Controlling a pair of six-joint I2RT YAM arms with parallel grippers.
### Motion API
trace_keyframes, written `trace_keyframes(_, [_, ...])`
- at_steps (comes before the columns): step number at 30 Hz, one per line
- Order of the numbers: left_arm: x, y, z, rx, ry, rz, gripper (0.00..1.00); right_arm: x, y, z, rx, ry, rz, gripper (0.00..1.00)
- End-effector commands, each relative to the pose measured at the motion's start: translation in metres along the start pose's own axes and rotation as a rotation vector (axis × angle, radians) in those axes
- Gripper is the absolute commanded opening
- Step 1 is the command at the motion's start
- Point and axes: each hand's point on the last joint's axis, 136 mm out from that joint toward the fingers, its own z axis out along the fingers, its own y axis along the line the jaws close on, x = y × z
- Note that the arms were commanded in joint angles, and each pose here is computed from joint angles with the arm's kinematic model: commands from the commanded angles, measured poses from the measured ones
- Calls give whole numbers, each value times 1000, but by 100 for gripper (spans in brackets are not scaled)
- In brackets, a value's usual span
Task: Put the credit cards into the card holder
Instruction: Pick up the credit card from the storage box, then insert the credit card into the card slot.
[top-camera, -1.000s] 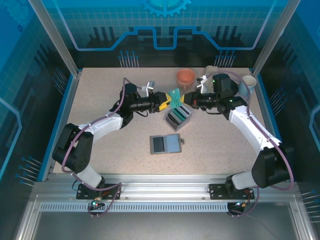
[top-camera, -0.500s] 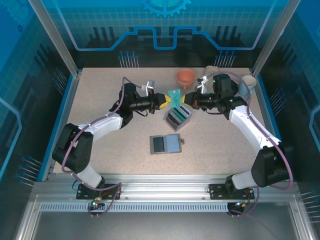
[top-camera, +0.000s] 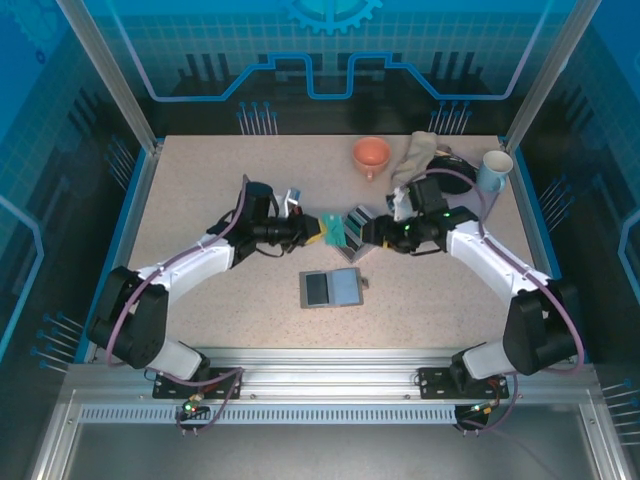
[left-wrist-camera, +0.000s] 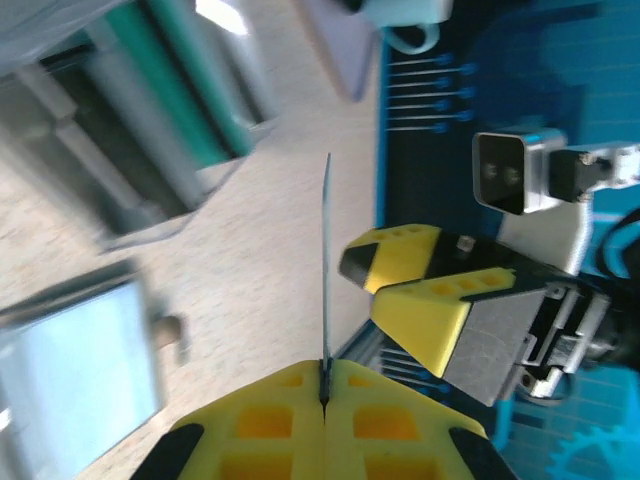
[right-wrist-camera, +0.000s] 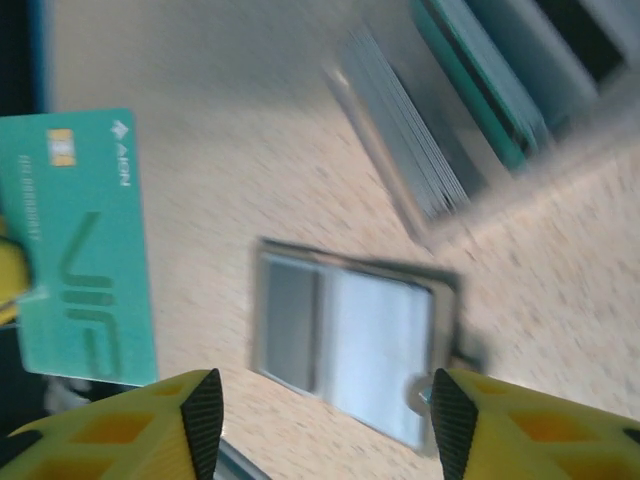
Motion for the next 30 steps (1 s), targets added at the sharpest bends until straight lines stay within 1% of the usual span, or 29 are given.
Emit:
trace_keyframes(1, [42,55,5,-174,69,-44,0,33,-31,24,224,93,-63,63])
trace_keyframes(2, [49,64,6,-203,73,-48,0,37,-29,30,235,100,-87,66])
trace_keyframes(3, [55,70,7,-221,75,-53,0,42,-29,36,267,105,-109,71])
trace_keyframes(4, [60,77,7,-240,72,-59,0,46,-31,41,310,108,-128,73])
trace_keyframes(7, [69,89,8,-270,71,-73,0,54,-41,51,423,137,-143,75])
trace_keyframes(11, [75,99,10,-292,81,-66,0,64,-45,68,448,185,-152,74])
trace_keyframes(15, [76,100,16,-274,94,-49,0,69,-53,76,465,212,-152,74])
trace_keyframes(19, [77,105,20,-269,100,-17,0,69,-54,81,447,221,-155,72])
trace_keyframes(22, [79,108,24,-257,118,8,0,70,-58,83,444,229,-144,67])
trace_keyframes(24, [81,115,24,-273,132,10,0,70,-60,84,435,229,-131,65])
trace_keyframes(30, [83,127,31,-275,135,27,0,74,-66,89,399,247,-105,58])
